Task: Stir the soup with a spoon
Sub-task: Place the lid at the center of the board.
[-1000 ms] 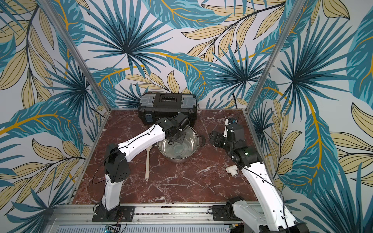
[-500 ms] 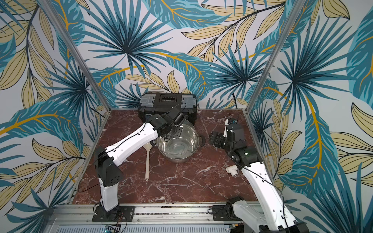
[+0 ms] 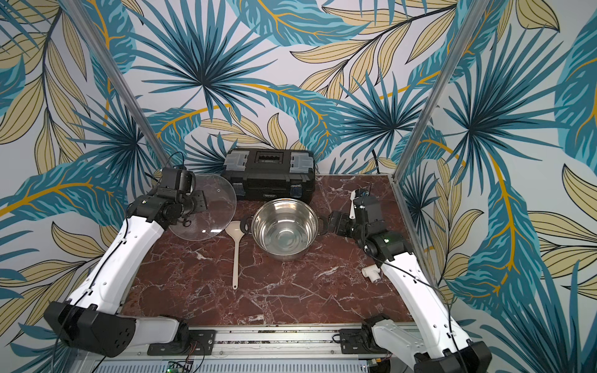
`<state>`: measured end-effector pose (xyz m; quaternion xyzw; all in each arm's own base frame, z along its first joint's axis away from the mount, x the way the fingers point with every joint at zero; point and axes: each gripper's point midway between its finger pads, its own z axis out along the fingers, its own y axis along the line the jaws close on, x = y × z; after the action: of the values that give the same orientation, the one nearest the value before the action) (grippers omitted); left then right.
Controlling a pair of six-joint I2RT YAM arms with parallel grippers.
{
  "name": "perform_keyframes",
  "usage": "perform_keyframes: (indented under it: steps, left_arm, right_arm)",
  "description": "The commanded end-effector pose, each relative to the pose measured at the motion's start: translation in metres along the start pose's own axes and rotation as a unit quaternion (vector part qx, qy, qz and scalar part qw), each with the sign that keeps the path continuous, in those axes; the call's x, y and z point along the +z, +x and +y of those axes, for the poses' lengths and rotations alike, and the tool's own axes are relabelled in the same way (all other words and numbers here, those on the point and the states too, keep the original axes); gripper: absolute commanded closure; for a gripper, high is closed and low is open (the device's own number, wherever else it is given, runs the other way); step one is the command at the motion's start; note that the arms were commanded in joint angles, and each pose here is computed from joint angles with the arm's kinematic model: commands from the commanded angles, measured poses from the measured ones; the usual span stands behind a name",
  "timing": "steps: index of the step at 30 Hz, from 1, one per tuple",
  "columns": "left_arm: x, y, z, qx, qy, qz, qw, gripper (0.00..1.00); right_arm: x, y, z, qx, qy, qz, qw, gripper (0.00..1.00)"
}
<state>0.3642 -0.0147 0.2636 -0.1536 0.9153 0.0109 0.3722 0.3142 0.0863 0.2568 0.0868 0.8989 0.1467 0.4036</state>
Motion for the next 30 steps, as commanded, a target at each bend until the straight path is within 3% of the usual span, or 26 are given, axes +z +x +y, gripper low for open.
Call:
perform_keyframes:
  steps: [1,12,30]
  left_arm:
    - [0.018,-0.002,0.013,-0.047,0.017,-0.018,0.999,0.74]
    - [0.104,0.052,0.068,-0.084,-0.063,0.056,0.993,0.77]
    - [0.159,0.102,0.122,-0.103,-0.14,0.123,0.977,0.75]
  right_arm:
    - [0.002,0.001,0.005,0.003,-0.004,0.001,1.0,0.06]
    - [0.005,0.024,0.002,-0.006,0.005,0.026,1.0,0.06]
    - [-0.003,0.027,0.0,-0.01,0.009,0.027,1.0,0.05]
